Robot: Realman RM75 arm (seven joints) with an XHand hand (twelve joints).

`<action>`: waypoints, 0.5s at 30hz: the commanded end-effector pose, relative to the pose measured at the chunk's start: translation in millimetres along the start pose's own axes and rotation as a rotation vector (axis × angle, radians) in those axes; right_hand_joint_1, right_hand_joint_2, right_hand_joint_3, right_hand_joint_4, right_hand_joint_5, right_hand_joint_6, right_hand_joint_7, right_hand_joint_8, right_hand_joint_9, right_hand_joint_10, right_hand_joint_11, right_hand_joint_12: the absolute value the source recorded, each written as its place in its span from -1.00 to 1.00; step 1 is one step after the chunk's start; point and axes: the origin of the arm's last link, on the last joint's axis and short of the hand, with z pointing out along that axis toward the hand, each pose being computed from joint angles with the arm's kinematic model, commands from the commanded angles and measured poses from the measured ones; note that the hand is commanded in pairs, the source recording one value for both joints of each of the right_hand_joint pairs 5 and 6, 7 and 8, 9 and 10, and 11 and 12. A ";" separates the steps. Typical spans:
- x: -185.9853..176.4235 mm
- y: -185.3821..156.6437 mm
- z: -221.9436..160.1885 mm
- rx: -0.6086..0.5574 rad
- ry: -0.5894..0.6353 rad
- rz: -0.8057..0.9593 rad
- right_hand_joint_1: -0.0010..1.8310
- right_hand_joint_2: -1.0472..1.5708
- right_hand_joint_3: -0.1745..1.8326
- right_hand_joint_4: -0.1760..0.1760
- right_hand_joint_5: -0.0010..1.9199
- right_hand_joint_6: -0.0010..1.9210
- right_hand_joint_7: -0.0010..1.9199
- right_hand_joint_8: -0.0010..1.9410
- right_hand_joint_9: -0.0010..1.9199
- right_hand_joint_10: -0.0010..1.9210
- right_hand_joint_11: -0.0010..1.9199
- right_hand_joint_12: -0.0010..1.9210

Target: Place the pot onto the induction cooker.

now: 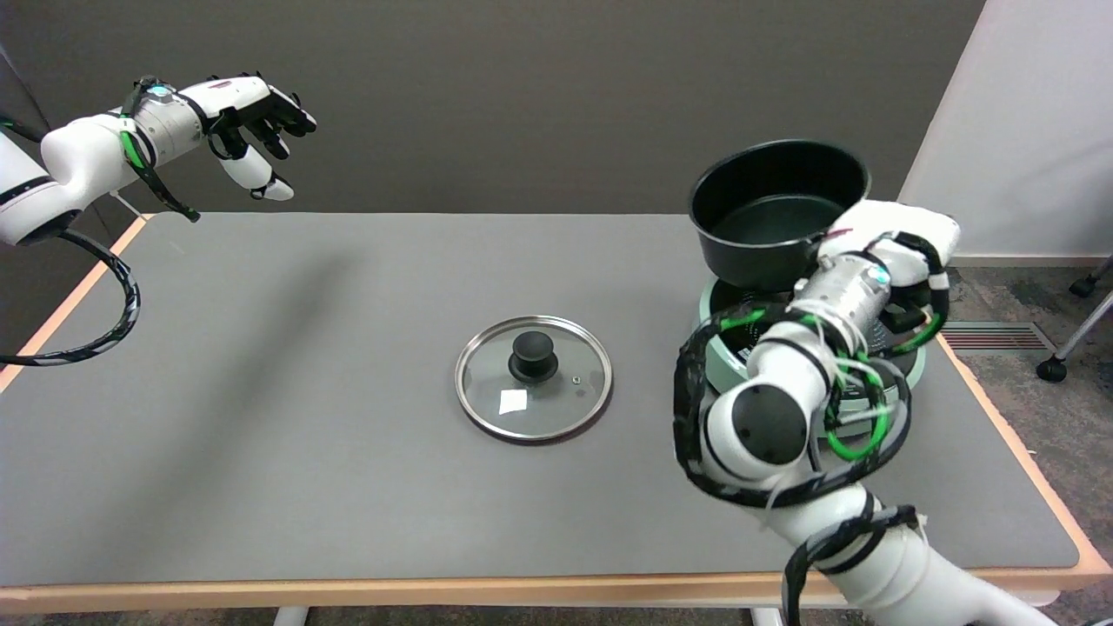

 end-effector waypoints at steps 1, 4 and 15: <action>-15.8 33.9 -40.2 -0.130 0.066 -0.018 0.14 0.58 -0.15 -0.46 0.83 0.83 0.83 0.81 0.83 0.83 0.83 0.83; -18.0 35.2 -42.0 -0.128 0.069 -0.003 0.14 0.58 -0.15 -0.47 0.82 0.82 0.82 0.80 0.82 0.82 0.82 0.82; -37.2 46.2 -48.8 -0.139 0.037 0.124 0.15 0.55 -0.13 -0.50 0.80 0.79 0.80 0.78 0.80 0.79 0.80 0.79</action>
